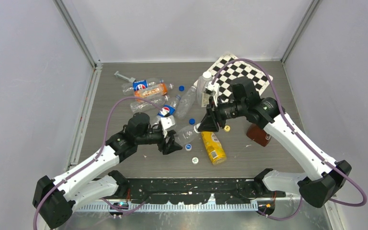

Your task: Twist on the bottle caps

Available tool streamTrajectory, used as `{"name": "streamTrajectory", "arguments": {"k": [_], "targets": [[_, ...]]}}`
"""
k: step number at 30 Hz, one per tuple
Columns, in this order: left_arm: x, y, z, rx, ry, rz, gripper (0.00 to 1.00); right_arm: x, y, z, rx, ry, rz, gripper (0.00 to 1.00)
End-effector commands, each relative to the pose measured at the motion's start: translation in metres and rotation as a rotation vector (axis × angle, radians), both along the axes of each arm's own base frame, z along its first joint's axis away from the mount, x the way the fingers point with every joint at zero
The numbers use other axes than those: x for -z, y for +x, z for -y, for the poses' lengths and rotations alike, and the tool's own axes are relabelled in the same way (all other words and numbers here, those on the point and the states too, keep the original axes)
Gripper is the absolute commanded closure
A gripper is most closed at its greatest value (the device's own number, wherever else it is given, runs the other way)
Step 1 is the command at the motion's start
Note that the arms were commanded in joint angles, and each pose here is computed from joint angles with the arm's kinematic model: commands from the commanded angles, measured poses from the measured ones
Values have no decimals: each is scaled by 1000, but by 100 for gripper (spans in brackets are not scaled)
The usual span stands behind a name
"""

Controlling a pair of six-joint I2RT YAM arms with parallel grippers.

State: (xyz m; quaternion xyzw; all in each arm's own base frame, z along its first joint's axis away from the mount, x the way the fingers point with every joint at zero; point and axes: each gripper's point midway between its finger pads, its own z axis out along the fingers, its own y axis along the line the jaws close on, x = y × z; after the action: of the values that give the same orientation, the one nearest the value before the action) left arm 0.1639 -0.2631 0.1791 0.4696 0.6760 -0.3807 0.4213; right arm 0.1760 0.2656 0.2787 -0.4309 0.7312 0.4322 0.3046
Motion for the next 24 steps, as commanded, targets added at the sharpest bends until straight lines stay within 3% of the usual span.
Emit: {"name": "streamTrajectory", "arguments": {"k": [1, 13, 17, 24], "targets": [[-78, 5, 18, 36, -207, 156, 100, -6, 2, -11, -22, 23, -7, 99], [-118, 49, 5, -153, -219, 403, 100, 12, 35, -12, 279, -80, -236, 99], [-131, 58, 6, -181, -250, 474, 100, 20, 39, -16, 370, -95, -363, 99], [-124, 66, 3, -202, -241, 548, 100, 27, 54, -21, 712, -22, -687, 99]]}}
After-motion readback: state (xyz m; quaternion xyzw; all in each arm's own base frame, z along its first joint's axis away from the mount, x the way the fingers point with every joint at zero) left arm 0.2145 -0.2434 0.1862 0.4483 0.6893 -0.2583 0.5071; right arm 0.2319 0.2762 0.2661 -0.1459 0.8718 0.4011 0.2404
